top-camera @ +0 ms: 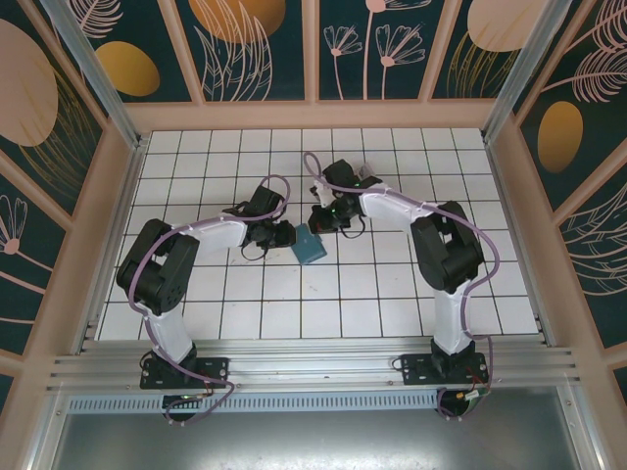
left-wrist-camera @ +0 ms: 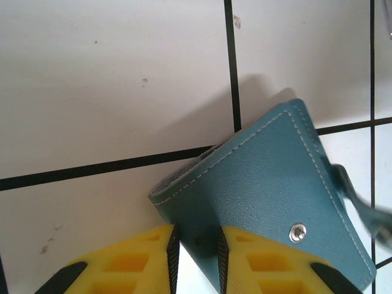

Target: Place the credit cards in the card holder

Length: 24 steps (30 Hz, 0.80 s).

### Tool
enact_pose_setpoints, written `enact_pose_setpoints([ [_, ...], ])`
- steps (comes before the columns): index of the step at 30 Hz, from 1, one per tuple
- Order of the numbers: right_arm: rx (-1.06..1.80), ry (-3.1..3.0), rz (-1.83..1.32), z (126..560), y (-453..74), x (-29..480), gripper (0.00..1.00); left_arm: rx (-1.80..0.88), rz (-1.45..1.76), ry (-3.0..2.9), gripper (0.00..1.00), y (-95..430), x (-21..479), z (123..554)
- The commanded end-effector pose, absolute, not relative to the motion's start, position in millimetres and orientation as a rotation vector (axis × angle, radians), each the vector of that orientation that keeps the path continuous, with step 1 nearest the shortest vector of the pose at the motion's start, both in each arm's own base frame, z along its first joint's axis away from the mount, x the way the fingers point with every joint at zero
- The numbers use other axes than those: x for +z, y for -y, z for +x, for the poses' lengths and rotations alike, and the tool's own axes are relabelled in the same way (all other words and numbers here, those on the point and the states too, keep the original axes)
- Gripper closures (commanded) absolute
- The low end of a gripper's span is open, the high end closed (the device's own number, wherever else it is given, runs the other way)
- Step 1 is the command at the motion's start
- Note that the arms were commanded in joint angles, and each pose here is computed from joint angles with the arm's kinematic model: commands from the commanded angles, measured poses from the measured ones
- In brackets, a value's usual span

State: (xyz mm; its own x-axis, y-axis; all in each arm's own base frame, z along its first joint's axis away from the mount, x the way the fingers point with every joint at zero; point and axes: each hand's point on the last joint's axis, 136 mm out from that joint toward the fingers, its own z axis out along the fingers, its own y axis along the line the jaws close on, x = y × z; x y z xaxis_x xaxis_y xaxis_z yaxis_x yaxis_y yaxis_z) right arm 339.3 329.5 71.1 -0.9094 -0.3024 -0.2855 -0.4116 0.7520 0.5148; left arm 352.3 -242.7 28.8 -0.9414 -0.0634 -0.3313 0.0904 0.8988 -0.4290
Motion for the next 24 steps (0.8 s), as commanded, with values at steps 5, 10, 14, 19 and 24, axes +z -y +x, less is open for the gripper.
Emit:
enact_pose_setpoints([
  [5, 0.866, -2.791, -0.600, 327.0, -343.6, 52.1, 1.00, -0.676, 0.038, -2.716, 0.76, 250.6, 28.6, 354.7],
  [10, 0.851, -2.794, -0.595, 329.1, -343.2, 47.2, 1.00, -0.677, 0.035, -2.717, 0.76, 249.9, 27.8, 354.1],
  [14, 0.839, -2.793, -0.583, 332.1, -342.6, 44.3, 1.00, -0.685, 0.035, -2.716, 0.76, 250.9, 27.4, 353.3],
  [19, 0.803, -2.802, -0.571, 335.2, -339.0, 39.5, 1.00, -0.686, 0.035, -2.718, 0.76, 251.3, 26.4, 352.5],
  [24, 0.831, -2.801, -0.571, 334.0, -342.7, 40.2, 1.00, -0.689, 0.038, -2.718, 0.76, 252.3, 26.2, 353.2],
])
